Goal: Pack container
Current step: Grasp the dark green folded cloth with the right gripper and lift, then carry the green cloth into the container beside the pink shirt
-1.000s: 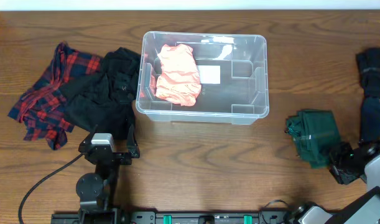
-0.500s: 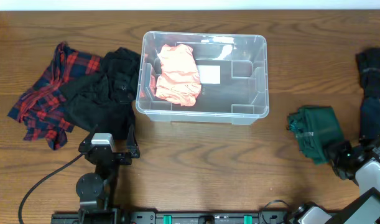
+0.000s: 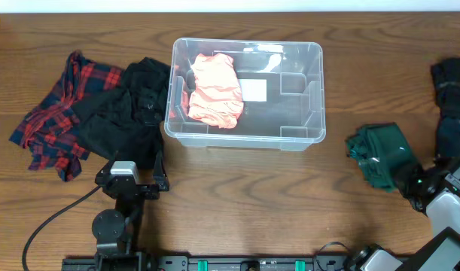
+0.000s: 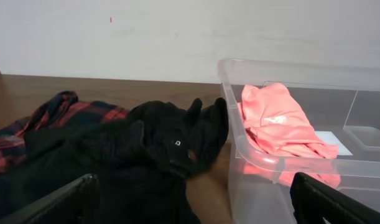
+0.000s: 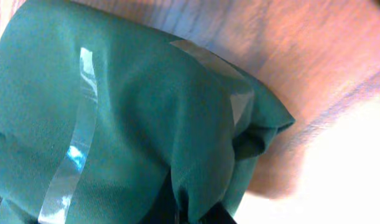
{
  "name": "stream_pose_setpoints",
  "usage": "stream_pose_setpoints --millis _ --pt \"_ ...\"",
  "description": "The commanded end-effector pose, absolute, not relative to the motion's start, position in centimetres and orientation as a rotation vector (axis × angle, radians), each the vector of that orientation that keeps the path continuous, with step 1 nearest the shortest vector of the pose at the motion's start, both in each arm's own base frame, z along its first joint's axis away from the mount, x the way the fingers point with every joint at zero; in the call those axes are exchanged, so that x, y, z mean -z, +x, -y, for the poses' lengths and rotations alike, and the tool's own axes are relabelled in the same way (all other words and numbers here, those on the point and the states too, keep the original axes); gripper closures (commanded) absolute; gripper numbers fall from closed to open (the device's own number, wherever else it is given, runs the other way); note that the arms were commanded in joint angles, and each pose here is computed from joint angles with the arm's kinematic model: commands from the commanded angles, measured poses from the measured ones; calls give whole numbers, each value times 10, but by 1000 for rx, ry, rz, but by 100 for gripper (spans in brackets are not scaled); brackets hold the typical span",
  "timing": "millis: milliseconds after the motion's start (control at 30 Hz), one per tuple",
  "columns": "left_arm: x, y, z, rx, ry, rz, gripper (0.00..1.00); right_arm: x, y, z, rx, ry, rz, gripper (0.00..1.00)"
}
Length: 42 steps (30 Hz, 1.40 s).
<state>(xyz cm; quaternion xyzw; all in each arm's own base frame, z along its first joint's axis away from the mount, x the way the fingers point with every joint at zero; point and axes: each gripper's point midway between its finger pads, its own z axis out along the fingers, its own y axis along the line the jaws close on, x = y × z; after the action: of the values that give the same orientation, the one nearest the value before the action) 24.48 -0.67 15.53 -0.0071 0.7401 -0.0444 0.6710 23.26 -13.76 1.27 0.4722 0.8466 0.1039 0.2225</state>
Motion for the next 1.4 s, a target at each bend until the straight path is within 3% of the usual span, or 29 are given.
stream_pose_setpoints --millis 0,633,1167,1367 --pt "-140 244 8 108 -11 -1713 2 -22 244 125 -361 1190 -2388 99" --pt "-140 244 8 108 -11 -1713 2 -174 294 99 -532 778 -2374 99" --pt "-140 244 8 108 -11 -1713 2 -335 341 2 -613 135 -2192 99" --pt "-140 244 8 108 -11 -1713 2 -362 352 -54 -735 -121 -2080 99"
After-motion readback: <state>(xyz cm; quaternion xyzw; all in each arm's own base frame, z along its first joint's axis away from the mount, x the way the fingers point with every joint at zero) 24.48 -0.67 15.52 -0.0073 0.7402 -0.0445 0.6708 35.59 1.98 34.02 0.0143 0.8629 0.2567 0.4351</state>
